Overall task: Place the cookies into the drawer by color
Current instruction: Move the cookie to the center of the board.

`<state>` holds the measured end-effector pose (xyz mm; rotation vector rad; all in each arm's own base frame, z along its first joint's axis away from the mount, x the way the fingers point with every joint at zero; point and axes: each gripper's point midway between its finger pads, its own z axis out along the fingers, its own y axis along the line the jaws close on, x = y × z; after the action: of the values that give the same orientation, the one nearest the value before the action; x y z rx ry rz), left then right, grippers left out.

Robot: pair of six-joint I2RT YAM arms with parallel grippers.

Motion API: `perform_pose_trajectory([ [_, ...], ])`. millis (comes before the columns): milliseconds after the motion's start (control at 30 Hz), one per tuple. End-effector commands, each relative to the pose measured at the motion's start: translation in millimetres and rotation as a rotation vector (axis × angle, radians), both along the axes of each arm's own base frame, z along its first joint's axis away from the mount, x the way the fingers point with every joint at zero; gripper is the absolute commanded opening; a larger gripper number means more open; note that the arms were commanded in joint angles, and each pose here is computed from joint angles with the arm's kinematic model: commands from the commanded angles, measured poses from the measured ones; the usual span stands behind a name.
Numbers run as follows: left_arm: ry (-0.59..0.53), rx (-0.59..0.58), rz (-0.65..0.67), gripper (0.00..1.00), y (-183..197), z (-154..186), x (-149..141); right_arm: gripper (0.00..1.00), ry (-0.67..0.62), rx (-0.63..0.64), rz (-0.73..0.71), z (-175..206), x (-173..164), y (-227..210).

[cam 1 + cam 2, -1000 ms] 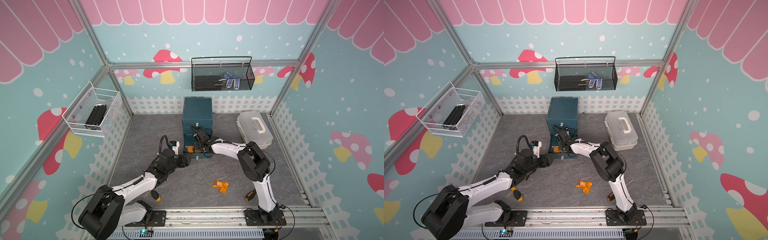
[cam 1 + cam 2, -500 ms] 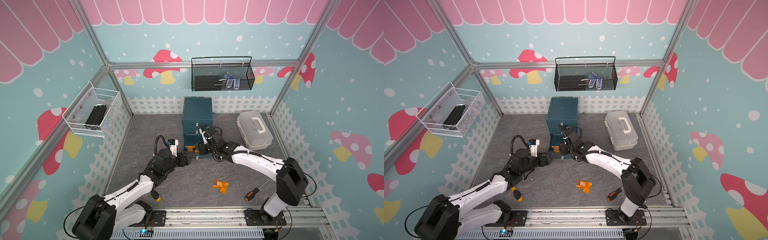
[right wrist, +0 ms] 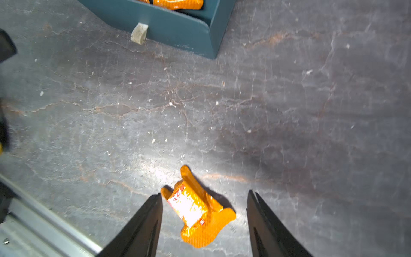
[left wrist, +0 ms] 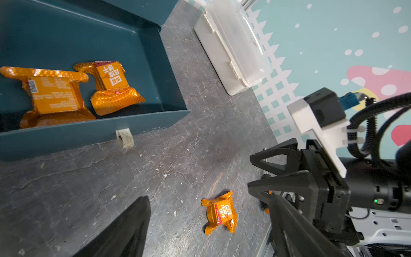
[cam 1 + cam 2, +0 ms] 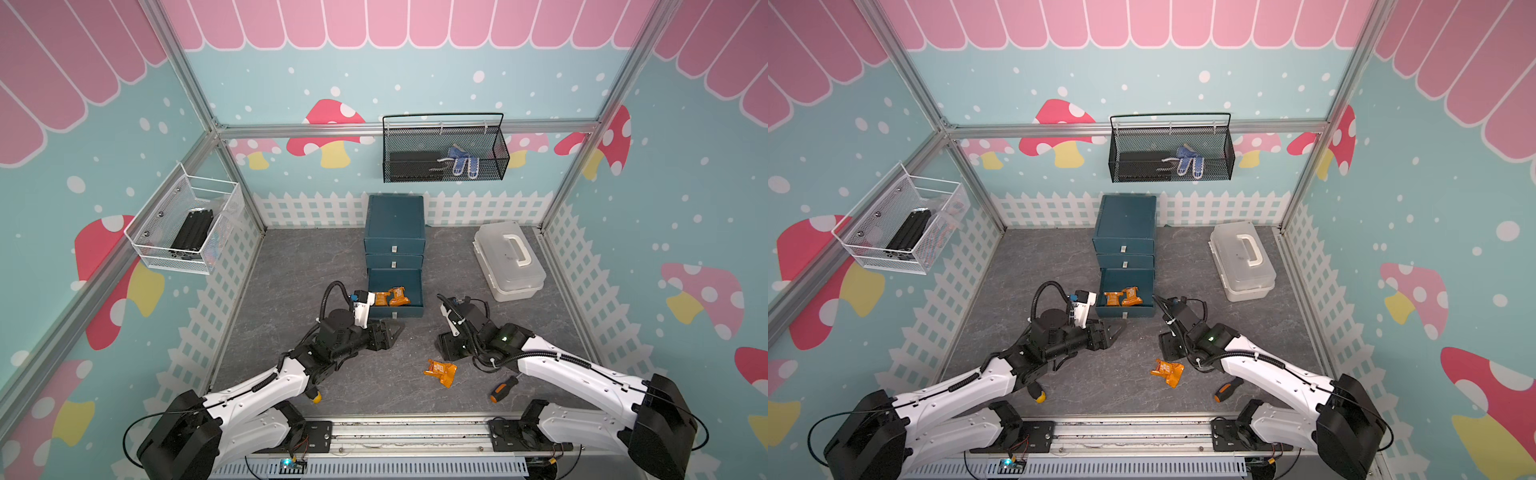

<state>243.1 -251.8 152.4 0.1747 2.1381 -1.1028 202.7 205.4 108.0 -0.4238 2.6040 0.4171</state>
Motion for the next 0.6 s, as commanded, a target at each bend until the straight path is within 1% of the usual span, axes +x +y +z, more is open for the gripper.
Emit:
perform_pose_trajectory([
  [0, 0.005, 0.021, 0.029, 0.87, 4.1, -3.5, 1.7, 0.65, 0.132, 0.035, -0.014, -5.7, -35.9, -4.1],
  [67, 0.002, 0.027, 0.042, 0.87, 6.8, -3.6, 2.4, 0.66, 0.169, 0.078, 0.015, -8.9, -50.6, 3.6],
  [133, -0.01, 0.031, 0.049, 0.87, 8.0, -1.0, 3.4, 0.67, 0.177, 0.09, 0.018, -14.4, -56.8, 7.6],
  [233, -0.012, 0.04, 0.061, 0.87, 10.0, -0.4, 5.1, 0.69, 0.205, 0.072, 0.028, -25.0, -60.1, 12.0],
  [400, 0.001, 0.018, 0.026, 0.87, 5.8, 0.8, -1.0, 0.69, 0.259, 0.045, 0.059, -39.1, -70.0, 21.7],
  [467, -0.003, 0.023, 0.033, 0.87, 7.5, 2.0, -0.7, 0.69, 0.268, 0.048, 0.061, -40.7, -74.4, 24.4],
  [567, -0.007, 0.027, 0.047, 0.87, 10.3, 2.9, -0.1, 0.72, 0.3, 0.09, 0.08, -44.2, -84.4, 34.0],
])
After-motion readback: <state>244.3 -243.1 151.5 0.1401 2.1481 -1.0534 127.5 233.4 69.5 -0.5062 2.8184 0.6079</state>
